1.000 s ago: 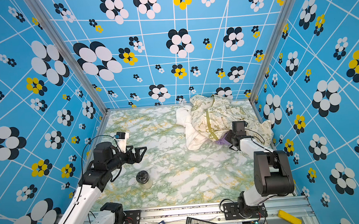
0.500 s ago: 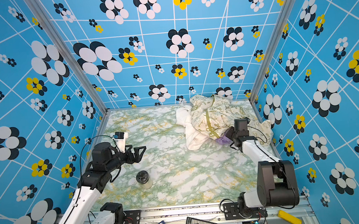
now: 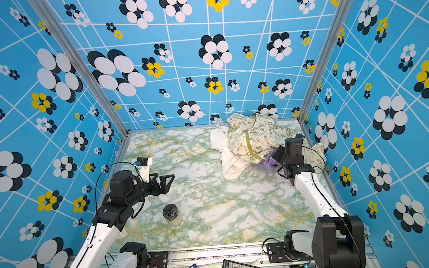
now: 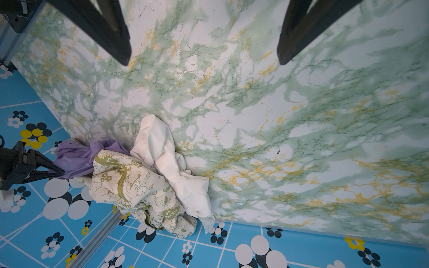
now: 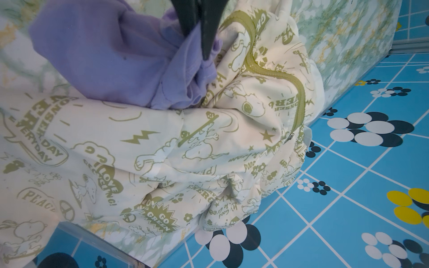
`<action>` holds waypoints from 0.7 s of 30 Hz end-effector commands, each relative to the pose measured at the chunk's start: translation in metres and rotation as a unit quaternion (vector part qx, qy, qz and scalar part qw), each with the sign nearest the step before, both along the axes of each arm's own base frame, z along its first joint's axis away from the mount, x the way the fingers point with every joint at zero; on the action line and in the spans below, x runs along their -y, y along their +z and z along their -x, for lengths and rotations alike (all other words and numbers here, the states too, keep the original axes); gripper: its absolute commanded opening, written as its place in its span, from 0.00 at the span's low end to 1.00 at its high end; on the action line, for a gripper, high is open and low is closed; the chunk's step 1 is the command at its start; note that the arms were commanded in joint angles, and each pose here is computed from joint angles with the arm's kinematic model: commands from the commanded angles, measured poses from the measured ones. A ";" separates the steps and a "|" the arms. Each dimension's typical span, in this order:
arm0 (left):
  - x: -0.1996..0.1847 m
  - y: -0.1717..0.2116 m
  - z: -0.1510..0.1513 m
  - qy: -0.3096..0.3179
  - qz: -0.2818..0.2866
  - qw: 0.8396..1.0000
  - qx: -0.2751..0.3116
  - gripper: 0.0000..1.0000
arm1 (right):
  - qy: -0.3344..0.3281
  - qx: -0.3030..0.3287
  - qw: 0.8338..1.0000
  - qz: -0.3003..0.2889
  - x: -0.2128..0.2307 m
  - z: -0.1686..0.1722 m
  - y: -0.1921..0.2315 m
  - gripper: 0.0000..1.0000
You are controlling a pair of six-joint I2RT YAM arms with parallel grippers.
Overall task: Pick out a specific cloth from the pile
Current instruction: 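Lift the purple cloth with the right gripper, pulling it out of the pile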
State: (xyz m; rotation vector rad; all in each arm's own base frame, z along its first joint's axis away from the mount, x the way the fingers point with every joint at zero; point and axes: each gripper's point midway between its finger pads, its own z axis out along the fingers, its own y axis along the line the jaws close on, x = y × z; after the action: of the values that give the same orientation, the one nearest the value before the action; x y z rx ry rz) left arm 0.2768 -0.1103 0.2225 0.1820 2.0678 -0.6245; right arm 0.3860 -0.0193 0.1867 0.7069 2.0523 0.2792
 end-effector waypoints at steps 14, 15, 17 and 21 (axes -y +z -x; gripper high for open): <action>0.002 0.022 -0.003 0.002 0.011 0.999 0.034 0.99 | 0.030 0.134 0.990 0.006 -0.008 -0.008 0.119 0.00; 0.002 0.022 -0.003 0.002 0.011 0.999 0.033 0.99 | 0.032 0.137 0.990 0.007 -0.008 -0.008 0.123 0.00; 0.002 0.021 -0.003 0.002 0.012 0.999 0.033 0.99 | 0.037 0.147 0.988 0.010 -0.009 -0.007 0.134 0.00; 0.002 0.022 -0.003 0.003 0.012 0.999 0.033 0.99 | 0.044 0.167 0.985 0.019 -0.011 -0.004 0.155 0.00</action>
State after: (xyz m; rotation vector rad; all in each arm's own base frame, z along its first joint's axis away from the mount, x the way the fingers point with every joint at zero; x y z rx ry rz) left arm 0.2790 -0.1110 0.2271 0.1804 2.0469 -0.6279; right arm 0.3943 -0.0100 0.2847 0.5903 1.8948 0.3635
